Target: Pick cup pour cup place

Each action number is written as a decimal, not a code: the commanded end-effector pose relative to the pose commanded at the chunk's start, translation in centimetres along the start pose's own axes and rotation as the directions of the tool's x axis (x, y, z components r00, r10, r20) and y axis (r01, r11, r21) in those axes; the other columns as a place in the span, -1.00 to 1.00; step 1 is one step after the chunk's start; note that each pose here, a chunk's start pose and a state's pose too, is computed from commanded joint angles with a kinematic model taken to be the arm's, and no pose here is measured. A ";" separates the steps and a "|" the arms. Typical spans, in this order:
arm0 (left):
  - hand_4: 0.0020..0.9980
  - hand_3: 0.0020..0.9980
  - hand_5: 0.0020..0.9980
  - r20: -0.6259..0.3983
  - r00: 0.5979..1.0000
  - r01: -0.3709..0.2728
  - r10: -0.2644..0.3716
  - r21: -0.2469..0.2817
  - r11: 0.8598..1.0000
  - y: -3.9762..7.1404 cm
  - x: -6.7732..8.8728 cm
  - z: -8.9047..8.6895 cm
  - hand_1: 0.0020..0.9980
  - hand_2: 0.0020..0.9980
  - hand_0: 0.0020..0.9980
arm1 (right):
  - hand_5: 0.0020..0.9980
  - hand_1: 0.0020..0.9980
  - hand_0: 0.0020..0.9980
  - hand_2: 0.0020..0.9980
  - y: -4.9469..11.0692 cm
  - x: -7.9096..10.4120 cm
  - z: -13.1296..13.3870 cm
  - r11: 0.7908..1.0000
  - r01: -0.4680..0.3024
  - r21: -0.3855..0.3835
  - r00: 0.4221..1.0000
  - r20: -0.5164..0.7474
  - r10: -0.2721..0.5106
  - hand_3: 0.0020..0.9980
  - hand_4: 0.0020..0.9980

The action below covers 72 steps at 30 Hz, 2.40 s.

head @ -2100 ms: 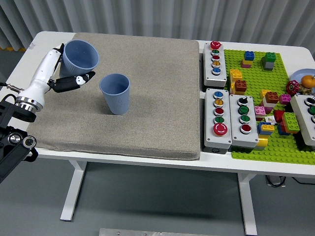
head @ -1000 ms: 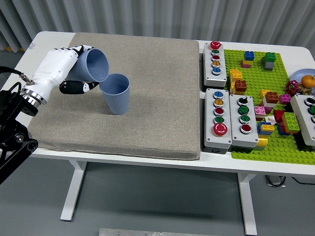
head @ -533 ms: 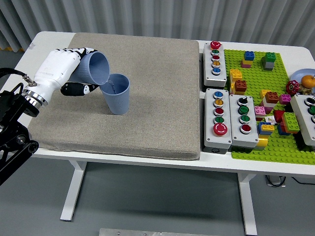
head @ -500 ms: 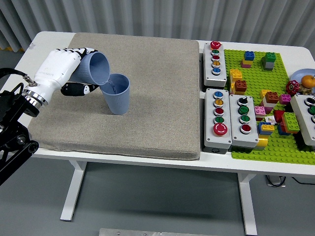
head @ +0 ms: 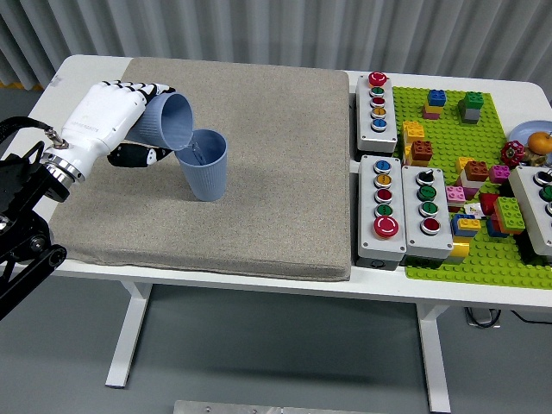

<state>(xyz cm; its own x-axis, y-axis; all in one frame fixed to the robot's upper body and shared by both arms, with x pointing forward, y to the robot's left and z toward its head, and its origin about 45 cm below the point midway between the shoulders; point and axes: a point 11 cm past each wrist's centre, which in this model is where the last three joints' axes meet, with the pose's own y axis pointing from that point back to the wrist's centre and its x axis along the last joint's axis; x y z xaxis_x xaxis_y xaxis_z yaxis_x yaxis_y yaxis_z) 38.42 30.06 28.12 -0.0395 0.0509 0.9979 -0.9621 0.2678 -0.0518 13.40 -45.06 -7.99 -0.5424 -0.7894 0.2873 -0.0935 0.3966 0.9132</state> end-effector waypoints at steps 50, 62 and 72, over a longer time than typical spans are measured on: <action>0.53 0.42 -0.67 0.215 0.975 -0.040 0.050 -0.048 0.998 -0.6 1.7 -0.2 0.30 0.50 0.26 | -0.81 0.32 0.42 0.26 -0.1 0.4 0.1 1.000 -0.007 0.002 1.000 -0.003 0.007 0.19 -1.00; 0.52 0.42 -0.68 0.209 0.976 -0.052 0.061 -0.050 0.997 -0.8 1.9 -0.1 0.30 0.50 0.26 | -0.81 0.32 0.42 0.26 0.0 0.1 -0.3 1.000 -0.003 0.008 1.000 0.006 0.003 0.19 -1.00; 0.52 0.41 -0.69 0.065 0.994 -0.085 0.085 -0.008 0.996 -0.8 2.2 -1.0 0.30 0.50 0.26 | -0.81 0.32 0.42 0.26 0.0 0.1 -0.4 1.000 -0.002 0.008 1.000 0.008 0.002 0.19 -1.00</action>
<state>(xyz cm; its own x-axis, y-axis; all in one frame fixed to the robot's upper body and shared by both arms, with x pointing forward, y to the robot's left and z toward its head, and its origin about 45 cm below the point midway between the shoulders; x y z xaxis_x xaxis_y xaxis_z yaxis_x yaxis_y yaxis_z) 39.33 30.90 30.28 -0.1386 0.0112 0.9903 -0.9530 0.2707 -0.1364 13.65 -45.28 -7.83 -0.5489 -0.7850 0.2873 -0.0990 0.4023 0.9101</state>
